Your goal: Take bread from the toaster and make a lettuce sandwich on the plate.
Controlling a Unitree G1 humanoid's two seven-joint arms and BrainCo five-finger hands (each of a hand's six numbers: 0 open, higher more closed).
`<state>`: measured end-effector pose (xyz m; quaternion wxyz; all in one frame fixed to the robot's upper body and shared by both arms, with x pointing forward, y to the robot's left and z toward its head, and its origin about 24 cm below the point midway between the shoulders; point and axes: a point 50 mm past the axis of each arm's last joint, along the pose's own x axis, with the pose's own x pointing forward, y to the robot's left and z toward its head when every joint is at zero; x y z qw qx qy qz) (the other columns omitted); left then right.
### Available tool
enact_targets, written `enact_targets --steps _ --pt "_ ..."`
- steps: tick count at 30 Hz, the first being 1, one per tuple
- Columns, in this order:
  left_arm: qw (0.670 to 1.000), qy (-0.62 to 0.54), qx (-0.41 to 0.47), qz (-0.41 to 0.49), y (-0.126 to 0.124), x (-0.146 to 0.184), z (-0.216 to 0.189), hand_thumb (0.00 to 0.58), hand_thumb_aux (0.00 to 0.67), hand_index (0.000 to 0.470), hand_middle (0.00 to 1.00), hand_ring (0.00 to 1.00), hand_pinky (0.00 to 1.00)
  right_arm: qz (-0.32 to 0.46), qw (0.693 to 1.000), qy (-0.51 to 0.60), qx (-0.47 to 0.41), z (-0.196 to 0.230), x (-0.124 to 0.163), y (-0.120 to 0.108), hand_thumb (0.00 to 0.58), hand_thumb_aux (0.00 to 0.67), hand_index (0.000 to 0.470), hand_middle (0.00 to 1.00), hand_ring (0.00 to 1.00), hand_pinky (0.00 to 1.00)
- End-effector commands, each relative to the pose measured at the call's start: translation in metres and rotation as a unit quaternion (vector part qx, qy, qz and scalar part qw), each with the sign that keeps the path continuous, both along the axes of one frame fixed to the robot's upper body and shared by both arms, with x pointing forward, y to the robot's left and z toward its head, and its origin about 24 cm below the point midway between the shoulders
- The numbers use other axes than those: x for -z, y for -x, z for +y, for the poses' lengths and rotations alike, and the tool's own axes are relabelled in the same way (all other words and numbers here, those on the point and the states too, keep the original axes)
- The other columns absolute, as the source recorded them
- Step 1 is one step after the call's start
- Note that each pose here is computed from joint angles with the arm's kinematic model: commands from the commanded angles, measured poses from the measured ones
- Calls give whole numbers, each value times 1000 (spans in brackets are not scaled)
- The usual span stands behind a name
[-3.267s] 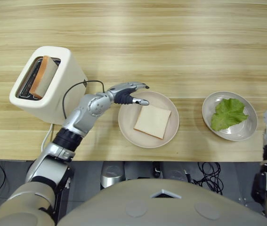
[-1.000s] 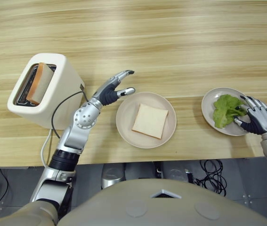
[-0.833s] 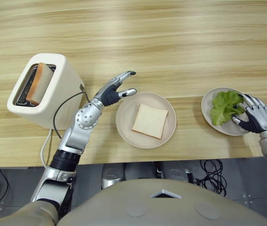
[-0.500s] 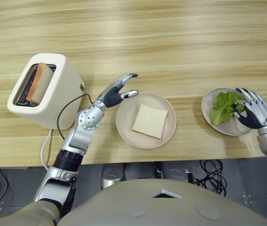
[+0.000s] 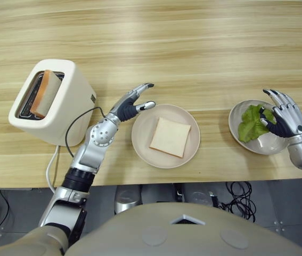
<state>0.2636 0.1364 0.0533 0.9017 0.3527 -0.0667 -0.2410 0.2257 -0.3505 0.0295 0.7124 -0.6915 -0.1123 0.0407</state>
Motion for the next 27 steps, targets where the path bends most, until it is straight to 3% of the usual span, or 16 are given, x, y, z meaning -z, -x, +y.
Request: enact_targets --steps 1,12,27 --pt "1000 -6 -4 3 0 3 2 0 0 0 0 0 0 10 999 -3 36 -10 4 9 0 0 0 0 0 0" --pt "1000 -4 -9 3 3 3 4 0 0 0 0 0 0 34 994 10 108 -32 8 29 0 0 0 0 0 0" --pt "1000 -2 -7 8 4 6 2 0 0 0 0 0 0 86 988 29 128 -28 21 23 0 0 0 0 0 0"
